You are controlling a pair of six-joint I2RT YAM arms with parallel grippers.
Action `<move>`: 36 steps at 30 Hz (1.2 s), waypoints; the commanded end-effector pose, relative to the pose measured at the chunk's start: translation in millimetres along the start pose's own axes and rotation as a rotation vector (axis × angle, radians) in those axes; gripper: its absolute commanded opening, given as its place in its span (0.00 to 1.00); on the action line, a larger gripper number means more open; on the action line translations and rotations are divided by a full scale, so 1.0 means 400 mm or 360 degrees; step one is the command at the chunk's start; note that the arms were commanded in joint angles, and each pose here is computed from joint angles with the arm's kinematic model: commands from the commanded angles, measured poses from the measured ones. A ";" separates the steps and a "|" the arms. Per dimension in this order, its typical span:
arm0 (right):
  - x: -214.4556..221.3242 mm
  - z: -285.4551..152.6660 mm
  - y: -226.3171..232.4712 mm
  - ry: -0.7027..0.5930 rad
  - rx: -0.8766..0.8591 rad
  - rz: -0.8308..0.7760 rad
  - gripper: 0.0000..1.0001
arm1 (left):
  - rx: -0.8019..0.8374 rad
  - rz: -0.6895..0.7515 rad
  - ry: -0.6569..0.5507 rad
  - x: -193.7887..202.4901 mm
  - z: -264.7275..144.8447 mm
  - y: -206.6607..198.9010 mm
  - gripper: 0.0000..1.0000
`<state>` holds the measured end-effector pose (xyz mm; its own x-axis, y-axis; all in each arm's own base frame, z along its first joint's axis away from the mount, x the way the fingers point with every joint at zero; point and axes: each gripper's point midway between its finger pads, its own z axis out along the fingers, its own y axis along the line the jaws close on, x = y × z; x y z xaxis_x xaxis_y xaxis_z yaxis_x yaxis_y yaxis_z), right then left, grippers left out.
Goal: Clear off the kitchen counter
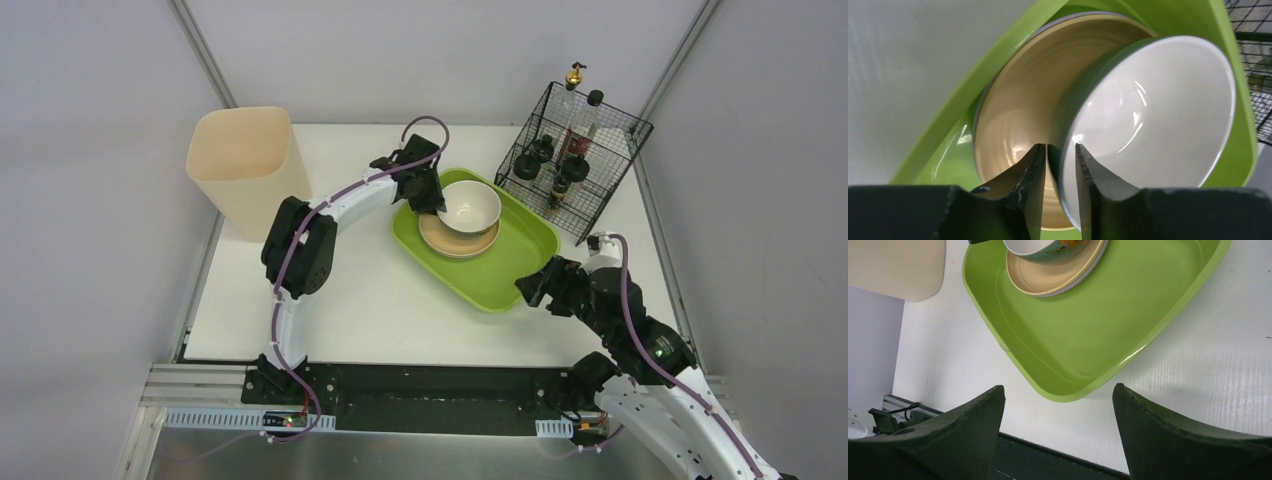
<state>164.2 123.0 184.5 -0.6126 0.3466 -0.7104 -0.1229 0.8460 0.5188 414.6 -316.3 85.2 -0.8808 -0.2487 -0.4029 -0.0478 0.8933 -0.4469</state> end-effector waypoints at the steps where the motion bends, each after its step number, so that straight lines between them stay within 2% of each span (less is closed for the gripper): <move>1: -0.007 -0.005 0.011 0.0001 -0.0008 0.0037 0.82 | 0.0170 0.0029 -0.0102 -0.032 -0.076 -0.077 0.34; 6: -0.010 -0.006 0.021 0.0004 -0.0024 0.0069 0.85 | 0.0193 0.0072 -0.0140 -0.025 -0.141 -0.075 0.56; 10: -0.017 -0.009 0.031 0.0009 -0.0034 0.0092 0.91 | 0.0240 0.0094 -0.0187 -0.026 -0.211 -0.081 0.62; 13: -0.023 -0.009 0.040 0.0017 -0.0040 0.0091 0.99 | 0.0281 0.0110 -0.0240 -0.024 -0.280 -0.081 0.66; 16: -0.026 -0.009 0.043 0.0040 -0.0026 0.0080 0.99 | 0.0308 0.0121 -0.0289 -0.013 -0.345 -0.068 0.79; 19: -0.039 -0.011 0.042 0.0022 0.0000 0.0075 0.99 | 0.0326 0.0135 -0.0339 0.002 -0.410 -0.050 0.98; 25: -0.079 -0.015 0.037 -0.0038 0.0078 0.0030 0.99 | 0.0333 0.0194 -0.0396 0.046 -0.516 0.000 0.99; 33: -0.158 -0.027 0.061 -0.0175 0.0092 -0.0021 0.99 | 0.0248 0.0331 -0.0322 0.135 -0.608 0.091 0.99; 36: -0.183 -0.030 0.065 -0.0242 0.0088 -0.0041 0.99 | 0.0269 0.0376 -0.0386 0.149 -0.656 0.112 0.99</move>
<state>185.9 119.9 225.5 -0.5776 0.3645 -0.7304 -0.0618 0.8727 0.4844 261.0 -214.1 247.2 -0.7422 -0.2061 -0.6377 0.1899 0.8479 -0.4950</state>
